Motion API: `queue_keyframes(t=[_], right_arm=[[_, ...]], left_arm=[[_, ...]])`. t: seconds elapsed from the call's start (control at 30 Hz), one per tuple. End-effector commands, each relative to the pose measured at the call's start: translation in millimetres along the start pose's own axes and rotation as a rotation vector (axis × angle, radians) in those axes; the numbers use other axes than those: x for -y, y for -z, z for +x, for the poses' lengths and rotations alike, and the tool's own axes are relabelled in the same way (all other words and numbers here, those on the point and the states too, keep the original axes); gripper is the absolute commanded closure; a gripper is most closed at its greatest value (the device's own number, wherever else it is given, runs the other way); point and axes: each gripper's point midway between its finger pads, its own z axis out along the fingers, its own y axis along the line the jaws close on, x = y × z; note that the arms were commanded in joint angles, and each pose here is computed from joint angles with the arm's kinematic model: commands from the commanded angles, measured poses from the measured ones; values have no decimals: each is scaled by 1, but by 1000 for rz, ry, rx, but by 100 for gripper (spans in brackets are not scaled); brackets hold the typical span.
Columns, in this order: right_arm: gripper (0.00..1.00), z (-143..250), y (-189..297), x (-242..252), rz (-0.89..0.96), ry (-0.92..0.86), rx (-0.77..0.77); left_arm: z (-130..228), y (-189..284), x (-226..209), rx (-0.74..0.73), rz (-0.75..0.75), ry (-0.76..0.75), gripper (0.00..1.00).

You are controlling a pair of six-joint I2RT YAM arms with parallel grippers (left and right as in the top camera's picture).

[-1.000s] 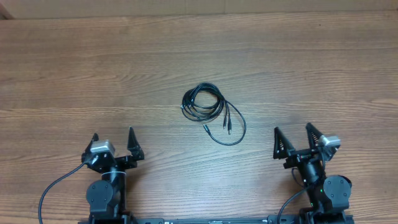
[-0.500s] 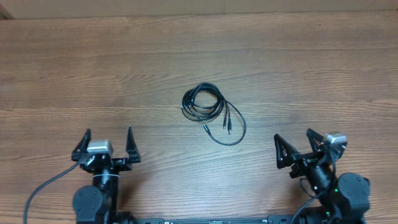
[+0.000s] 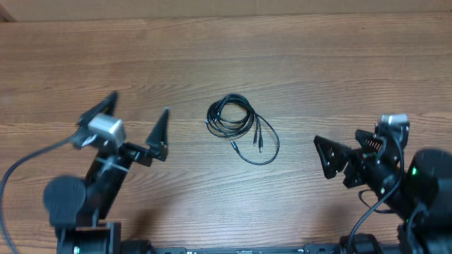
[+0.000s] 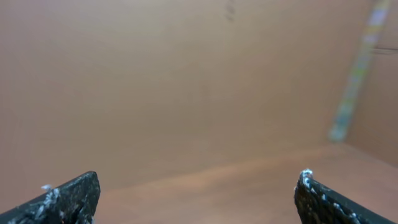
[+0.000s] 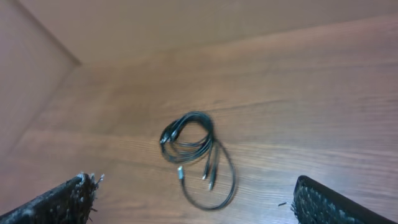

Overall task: Untangle cables
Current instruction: 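Move the left gripper forward down onto the black cable coil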

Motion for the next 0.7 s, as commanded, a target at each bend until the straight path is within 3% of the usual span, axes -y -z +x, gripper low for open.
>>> queue_keyframes(t=[0.0, 0.3, 0.5, 0.67], right_arm=[[0, -15, 2, -17, -55, -12, -73], [0, -12, -10, -13, -30, -82, -231], [0, -13, -13, -23, -91, -91, -240], [0, -13, -14, -22, -85, -97, -242]], left_arm=[[31, -16, 28, -136, 212, 153, 0], [108, -34, 26, -432, 241, 431, 0], [107, -58, 31, -457, 303, 549, 0], [89, -98, 48, -524, 350, 512, 0]])
